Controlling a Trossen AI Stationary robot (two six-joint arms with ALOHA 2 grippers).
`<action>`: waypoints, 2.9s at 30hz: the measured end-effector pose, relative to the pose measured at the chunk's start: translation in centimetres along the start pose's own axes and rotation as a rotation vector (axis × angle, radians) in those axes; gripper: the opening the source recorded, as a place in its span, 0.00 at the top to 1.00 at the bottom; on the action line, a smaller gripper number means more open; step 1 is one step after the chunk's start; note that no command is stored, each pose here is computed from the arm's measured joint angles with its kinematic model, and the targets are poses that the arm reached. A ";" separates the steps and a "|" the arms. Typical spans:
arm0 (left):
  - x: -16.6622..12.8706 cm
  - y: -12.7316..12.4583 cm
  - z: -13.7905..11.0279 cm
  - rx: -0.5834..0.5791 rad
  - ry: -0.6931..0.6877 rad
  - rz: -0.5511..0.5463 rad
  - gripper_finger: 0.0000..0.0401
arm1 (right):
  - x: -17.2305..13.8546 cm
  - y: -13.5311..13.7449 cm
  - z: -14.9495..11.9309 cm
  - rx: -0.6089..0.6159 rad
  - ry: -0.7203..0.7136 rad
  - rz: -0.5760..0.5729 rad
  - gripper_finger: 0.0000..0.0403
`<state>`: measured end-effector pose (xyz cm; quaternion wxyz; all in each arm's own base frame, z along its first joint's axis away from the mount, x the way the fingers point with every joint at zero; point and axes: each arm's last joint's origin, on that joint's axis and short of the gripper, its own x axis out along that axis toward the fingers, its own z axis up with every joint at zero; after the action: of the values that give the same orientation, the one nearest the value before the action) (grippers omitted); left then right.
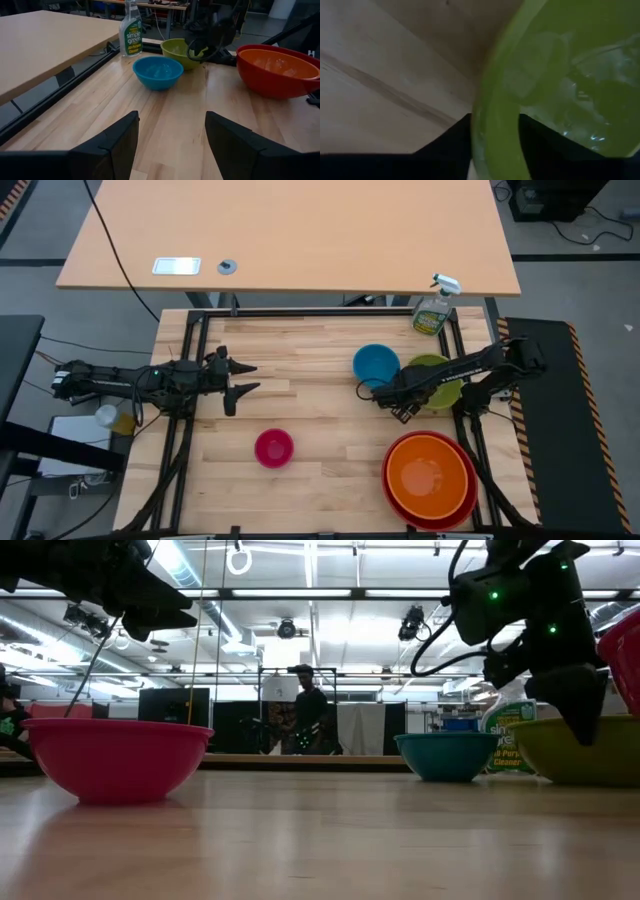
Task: Nest bowls inside each other
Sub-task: Stack the green bowl on top of the orange bowl, then stack the blue bowl on top of the green bowl
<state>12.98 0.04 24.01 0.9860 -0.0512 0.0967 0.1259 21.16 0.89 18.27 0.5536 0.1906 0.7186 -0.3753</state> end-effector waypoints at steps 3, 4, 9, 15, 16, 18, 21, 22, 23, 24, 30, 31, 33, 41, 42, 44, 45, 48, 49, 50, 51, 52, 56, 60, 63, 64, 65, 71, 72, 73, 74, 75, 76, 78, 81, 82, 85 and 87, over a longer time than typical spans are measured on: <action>0.0 0.0 0.0 0.000 0.000 0.000 0.42 | 0.0 0.0 0.0 0.001 0.014 0.014 0.72; 0.0 0.0 0.0 0.000 0.000 0.000 0.42 | 0.0 0.1 0.0 0.001 0.022 0.022 0.76; 0.0 0.0 0.0 0.000 0.000 0.001 0.42 | -0.1 0.1 -0.1 -0.012 0.035 0.027 0.94; 0.0 0.0 0.0 0.000 0.000 0.001 0.42 | -2.9 -0.1 0.1 -0.040 0.018 0.012 0.93; 0.0 0.0 0.0 0.000 -0.001 0.001 0.42 | -3.7 -0.2 0.0 -0.048 -0.001 -0.007 0.92; 0.0 0.0 0.0 0.003 -0.001 0.002 0.42 | -5.4 -0.3 0.0 -0.064 -0.036 -0.015 0.91; 0.0 0.0 0.0 0.003 -0.002 0.002 0.42 | -8.4 -0.2 -0.2 -0.091 -0.111 0.008 0.91; 0.0 0.0 0.0 0.004 -0.001 0.002 0.42 | -9.5 -0.1 -0.4 -0.086 -0.135 0.032 0.92; 0.0 0.0 0.0 0.003 0.000 0.002 0.42 | -10.5 -0.1 -0.6 -0.078 -0.157 0.058 0.92; 0.0 0.0 0.0 0.003 -0.001 0.002 0.42 | -11.6 0.0 -0.8 -0.069 -0.178 0.088 0.93; 0.0 0.0 0.0 0.002 0.000 0.002 0.42 | -17.0 0.5 -2.7 -0.013 -0.195 0.345 0.93; 0.0 0.0 0.0 0.000 0.000 0.002 0.42 | -17.6 0.6 -3.1 -0.014 -0.176 0.383 0.92; 0.0 0.0 0.0 -0.001 -0.001 0.002 0.42 | -18.4 0.7 -3.9 -0.031 -0.124 0.447 0.92; 0.0 0.0 -0.1 0.000 0.013 0.004 0.42 | -19.5 2.5 -8.5 -0.103 0.197 0.604 0.92; 0.0 0.0 -0.2 0.001 0.017 0.004 0.42 | -19.5 2.7 -9.1 -0.090 0.223 0.614 0.92; 0.0 0.0 -0.2 0.002 0.020 0.005 0.42 | -19.7 3.2 -10.2 -0.068 0.245 0.626 0.92; 0.0 0.0 -0.2 0.002 0.019 0.005 0.42 | -19.7 3.5 -10.7 -0.061 0.250 0.634 0.92; 0.0 0.0 -0.1 -0.001 0.006 0.003 0.42 | -19.8 4.4 -12.0 -0.037 0.255 0.648 0.92; 0.0 0.0 0.1 -0.002 -0.005 0.003 0.42 | -19.7 4.8 -12.3 -0.027 0.248 0.649 0.92; 0.0 0.0 0.3 -0.003 -0.028 0.008 0.42 | -19.7 5.3 -12.7 -0.017 0.245 0.651 0.92; 0.0 0.0 0.5 -0.004 -0.054 0.016 0.42 | -19.5 5.9 -12.9 -0.005 0.250 0.653 0.92; 0.0 0.1 0.8 -0.005 -0.079 0.016 0.42 | -19.3 6.5 -13.1 0.005 0.257 0.651 0.92; -0.1 0.1 1.4 -0.022 -0.146 0.016 0.42 | -17.8 9.3 -13.4 0.019 0.320 0.571 0.92; -0.1 0.1 1.5 -0.023 -0.151 0.015 0.42 | -16.0 11.9 -13.2 0.004 0.335 0.490 0.92; -0.1 0.1 1.5 -0.024 -0.153 0.015 0.42 | -14.5 13.7 -12.8 -0.010 0.308 0.438 0.92; -0.1 0.1 1.5 -0.024 -0.153 0.015 0.42 | -14.1 14.2 -12.7 -0.016 0.294 0.421 0.92; -0.1 0.1 1.5 -0.024 -0.153 0.015 0.42 | -13.7 14.7 -12.6 -0.020 0.276 0.407 0.92; -0.1 0.1 1.6 -0.027 -0.162 0.014 0.42 | -11.6 17.0 -12.1 -0.079 0.220 0.359 0.84; -0.1 0.1 1.6 -0.026 -0.161 0.014 0.42 | -11.4 17.3 -12.1 -0.095 0.225 0.365 0.81; -0.1 0.1 1.6 -0.022 -0.161 0.014 0.42 | -11.2 17.5 -12.1 -0.103 0.234 0.363 0.78; -0.1 0.1 1.6 -0.017 -0.161 0.015 0.42 | -11.1 17.6 -12.1 -0.107 0.246 0.363 0.74; -0.1 0.1 1.6 -0.014 -0.161 0.015 0.42 | -11.2 17.6 -12.2 -0.110 0.264 0.367 0.71; -0.1 0.1 1.6 -0.012 -0.161 0.015 0.42 | -11.2 17.6 -12.2 -0.108 0.288 0.374 0.68; -0.1 0.1 1.6 -0.011 -0.161 0.015 0.42 | -11.7 17.2 -12.2 -0.085 0.344 0.382 0.61; -0.1 0.1 1.6 -0.009 -0.161 0.015 0.42 | -13.5 15.9 -12.2 -0.037 0.390 0.426 0.55; -0.1 0.1 1.6 -0.008 -0.161 0.015 0.42 | -14.2 15.3 -12.2 -0.014 0.390 0.439 0.54; -0.1 0.1 1.6 -0.007 -0.161 0.015 0.42 | -16.2 13.8 -12.0 0.055 0.328 0.487 0.53; -0.1 0.1 1.6 -0.008 -0.161 0.015 0.42 | -17.0 12.6 -11.8 0.106 0.239 0.483 0.53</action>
<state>13.17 0.30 25.59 0.9894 -0.0441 0.0169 0.1375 27.43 20.30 31.38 0.5274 0.4283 0.6919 -0.2443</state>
